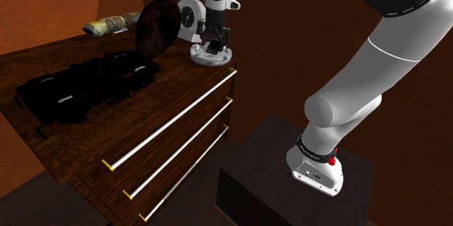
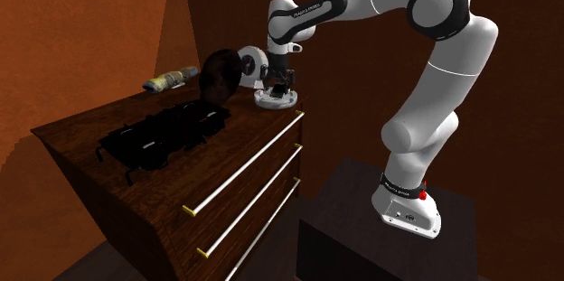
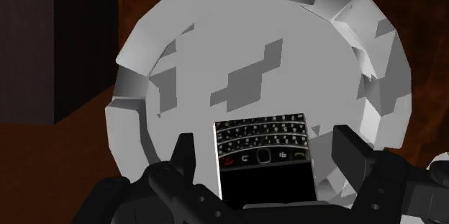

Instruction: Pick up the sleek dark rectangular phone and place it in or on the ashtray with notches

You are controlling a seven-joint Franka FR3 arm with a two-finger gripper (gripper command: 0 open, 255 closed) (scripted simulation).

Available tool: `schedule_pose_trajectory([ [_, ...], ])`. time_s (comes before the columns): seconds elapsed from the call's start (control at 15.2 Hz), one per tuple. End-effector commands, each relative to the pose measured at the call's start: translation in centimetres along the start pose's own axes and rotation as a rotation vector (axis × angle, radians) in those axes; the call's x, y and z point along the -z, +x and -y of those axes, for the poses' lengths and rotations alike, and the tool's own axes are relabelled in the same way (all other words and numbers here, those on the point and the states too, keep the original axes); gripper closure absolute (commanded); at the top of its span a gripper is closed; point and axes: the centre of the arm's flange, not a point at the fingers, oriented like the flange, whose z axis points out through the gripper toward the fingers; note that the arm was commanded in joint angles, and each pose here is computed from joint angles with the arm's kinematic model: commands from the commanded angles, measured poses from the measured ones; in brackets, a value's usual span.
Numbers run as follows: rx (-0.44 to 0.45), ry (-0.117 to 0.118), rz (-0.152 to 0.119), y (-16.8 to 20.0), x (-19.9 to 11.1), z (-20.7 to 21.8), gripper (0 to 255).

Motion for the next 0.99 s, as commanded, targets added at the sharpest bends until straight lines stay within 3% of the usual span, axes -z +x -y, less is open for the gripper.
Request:
schedule_pose_trajectory([
  [0.0,0.001,-0.003,0.002,-0.1,-0.2,0.0,0],
  [0.2,0.001,-0.002,0.002,0.0,-0.1,0.0,0],
  [0.46,0.001,-0.002,0.002,0.1,4.9,0.0,0],
  [0.92,0.001,-0.002,0.002,0.1,4.9,0.0,0],
])
